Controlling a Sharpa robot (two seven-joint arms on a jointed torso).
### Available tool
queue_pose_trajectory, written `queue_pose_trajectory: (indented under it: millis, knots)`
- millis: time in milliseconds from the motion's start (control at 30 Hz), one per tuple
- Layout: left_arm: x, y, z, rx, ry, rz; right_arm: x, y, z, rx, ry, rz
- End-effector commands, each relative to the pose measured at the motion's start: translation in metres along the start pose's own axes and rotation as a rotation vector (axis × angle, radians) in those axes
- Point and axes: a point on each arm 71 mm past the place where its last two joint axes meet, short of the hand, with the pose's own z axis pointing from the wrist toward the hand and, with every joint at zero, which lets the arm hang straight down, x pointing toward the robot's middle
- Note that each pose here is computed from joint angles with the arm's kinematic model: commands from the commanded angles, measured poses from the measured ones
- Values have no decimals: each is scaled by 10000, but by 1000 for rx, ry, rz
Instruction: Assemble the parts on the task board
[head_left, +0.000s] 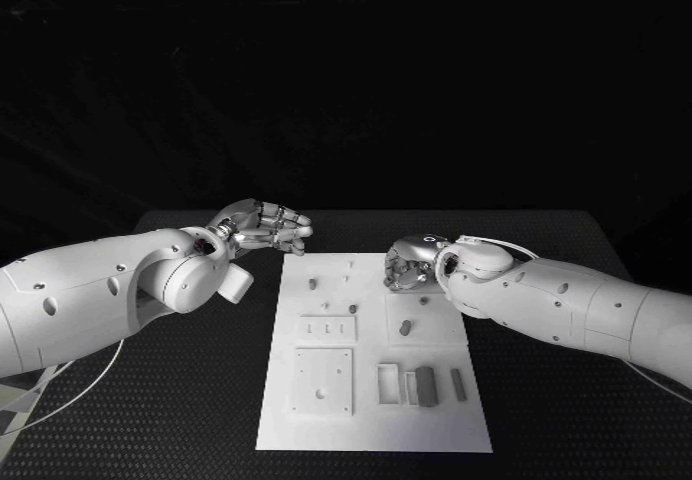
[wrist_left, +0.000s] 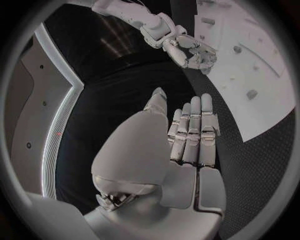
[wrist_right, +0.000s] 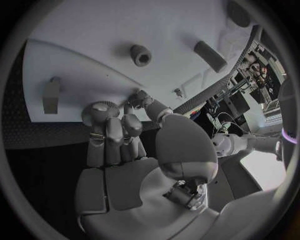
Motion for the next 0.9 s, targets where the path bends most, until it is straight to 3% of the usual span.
queue_pose_trajectory:
  millis: [33, 633, 900]
  knots:
    - [18, -6, 0, 2, 23, -16, 123, 10, -10, -1, 63, 3]
    - [1, 0, 4, -3, 17, -17, 58, 72, -23, 2, -1, 4]
    - [-10, 11, 5, -16, 10, -16, -76, 134, -18, 12, -118, 19]
